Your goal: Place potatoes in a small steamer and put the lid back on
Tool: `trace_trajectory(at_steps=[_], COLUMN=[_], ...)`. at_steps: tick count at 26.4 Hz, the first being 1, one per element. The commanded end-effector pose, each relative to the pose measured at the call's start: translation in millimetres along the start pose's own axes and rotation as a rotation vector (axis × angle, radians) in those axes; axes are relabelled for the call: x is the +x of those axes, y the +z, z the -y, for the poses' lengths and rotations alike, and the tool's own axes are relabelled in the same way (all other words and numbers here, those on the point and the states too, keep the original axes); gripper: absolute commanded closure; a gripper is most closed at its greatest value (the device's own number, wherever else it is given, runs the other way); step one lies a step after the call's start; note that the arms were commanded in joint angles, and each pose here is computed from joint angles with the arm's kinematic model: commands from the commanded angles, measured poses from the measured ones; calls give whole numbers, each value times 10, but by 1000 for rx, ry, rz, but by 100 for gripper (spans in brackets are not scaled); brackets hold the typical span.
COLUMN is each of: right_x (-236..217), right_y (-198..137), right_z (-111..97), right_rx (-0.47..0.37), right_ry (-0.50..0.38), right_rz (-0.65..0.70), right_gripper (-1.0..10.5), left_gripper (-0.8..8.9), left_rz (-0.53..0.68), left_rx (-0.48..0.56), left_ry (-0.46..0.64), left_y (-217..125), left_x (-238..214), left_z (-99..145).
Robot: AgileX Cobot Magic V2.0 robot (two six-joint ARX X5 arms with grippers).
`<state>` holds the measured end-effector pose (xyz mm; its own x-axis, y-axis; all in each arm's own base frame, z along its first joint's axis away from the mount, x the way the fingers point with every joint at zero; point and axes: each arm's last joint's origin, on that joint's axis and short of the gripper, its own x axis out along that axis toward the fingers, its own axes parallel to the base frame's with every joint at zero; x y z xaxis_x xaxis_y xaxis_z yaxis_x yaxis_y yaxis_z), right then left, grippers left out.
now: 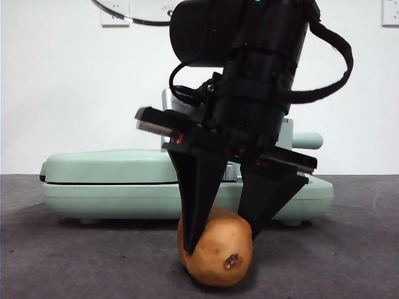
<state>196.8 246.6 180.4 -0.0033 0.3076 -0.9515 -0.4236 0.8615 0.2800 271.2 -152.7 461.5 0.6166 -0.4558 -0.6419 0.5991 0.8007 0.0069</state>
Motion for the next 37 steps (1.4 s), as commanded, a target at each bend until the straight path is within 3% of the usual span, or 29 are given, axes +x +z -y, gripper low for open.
trace_trajectory(at_steps=[1, 11, 17, 20, 27, 34, 37], right_x=[-129, -1083, -1686, -1890, -1571, -1155, -1158], right_y=[110, 608, 924, 1161, 1698, 1831, 1831], right_z=[-82, -2, 244, 472, 920, 1059, 1060], right_rx=[-38, -85, -54, -16, 39, 42, 40], right_ry=[22, -51, -92, -118, -152, -156, -157], right_rz=[24, 180, 320, 352, 313, 203, 203], right_gripper=[837, 837, 837, 837, 836, 827, 606], left_gripper=[799, 799, 799, 799, 799, 799, 799], left_rz=[19, -29, -29, -26, -22, -22, -22], left_rx=[12, -34, -49, -48, -49, -49, -49], left_ry=[12, 53, 58, 56, 55, 55, 55], left_y=[4, -134, -153, -150, -147, -147, -147], left_x=[19, 241, 275, 275, 275, 276, 278], left_z=[-39, -254, -294, -291, -291, -291, -292])
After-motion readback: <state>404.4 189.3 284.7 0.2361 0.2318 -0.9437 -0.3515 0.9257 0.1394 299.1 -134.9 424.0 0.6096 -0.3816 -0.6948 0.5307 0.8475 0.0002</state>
